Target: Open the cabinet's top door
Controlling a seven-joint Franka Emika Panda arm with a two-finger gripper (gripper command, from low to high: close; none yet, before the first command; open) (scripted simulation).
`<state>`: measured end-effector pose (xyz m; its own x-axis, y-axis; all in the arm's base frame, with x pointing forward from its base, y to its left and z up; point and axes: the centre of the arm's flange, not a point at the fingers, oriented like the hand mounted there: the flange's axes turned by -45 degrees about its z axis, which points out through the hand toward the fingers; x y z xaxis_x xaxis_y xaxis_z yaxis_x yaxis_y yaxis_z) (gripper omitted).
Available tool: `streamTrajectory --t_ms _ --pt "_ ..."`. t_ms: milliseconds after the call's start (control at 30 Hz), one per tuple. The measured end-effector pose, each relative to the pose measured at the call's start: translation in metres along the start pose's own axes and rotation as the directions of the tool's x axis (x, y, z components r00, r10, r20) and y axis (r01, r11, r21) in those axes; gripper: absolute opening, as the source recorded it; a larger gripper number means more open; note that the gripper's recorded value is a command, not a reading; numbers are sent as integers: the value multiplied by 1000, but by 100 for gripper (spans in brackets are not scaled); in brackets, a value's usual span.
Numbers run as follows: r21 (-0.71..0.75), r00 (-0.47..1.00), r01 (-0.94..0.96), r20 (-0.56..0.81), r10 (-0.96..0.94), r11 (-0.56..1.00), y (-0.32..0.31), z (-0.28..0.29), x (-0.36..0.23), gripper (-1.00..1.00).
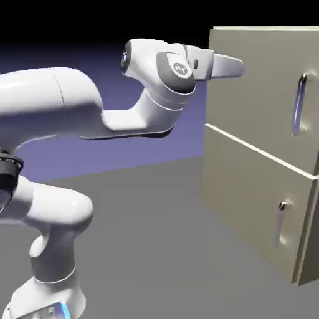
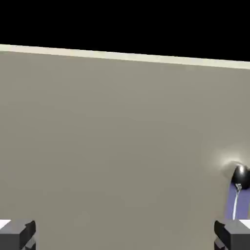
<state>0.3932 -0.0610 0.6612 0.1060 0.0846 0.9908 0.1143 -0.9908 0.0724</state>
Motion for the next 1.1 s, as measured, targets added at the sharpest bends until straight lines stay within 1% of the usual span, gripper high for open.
streamTrajectory --t_ms 300,600,667,800,833,900,1100 --pt "-39 996 -47 -77 44 998 48 41 -31 0" --pt "-70 991 -81 -115 72 994 81 105 -93 0" --pt "-70 991 -81 -115 72 994 81 105 -94 0" --pt "-70 991 -82 -115 73 994 85 147 -89 0" --pt "-70 991 -81 -115 72 994 85 155 -88 -100" --pt "-70 991 -81 -115 72 994 85 155 -88 -100" --pt "-158 990 -92 -120 73 983 66 112 -92 -100"
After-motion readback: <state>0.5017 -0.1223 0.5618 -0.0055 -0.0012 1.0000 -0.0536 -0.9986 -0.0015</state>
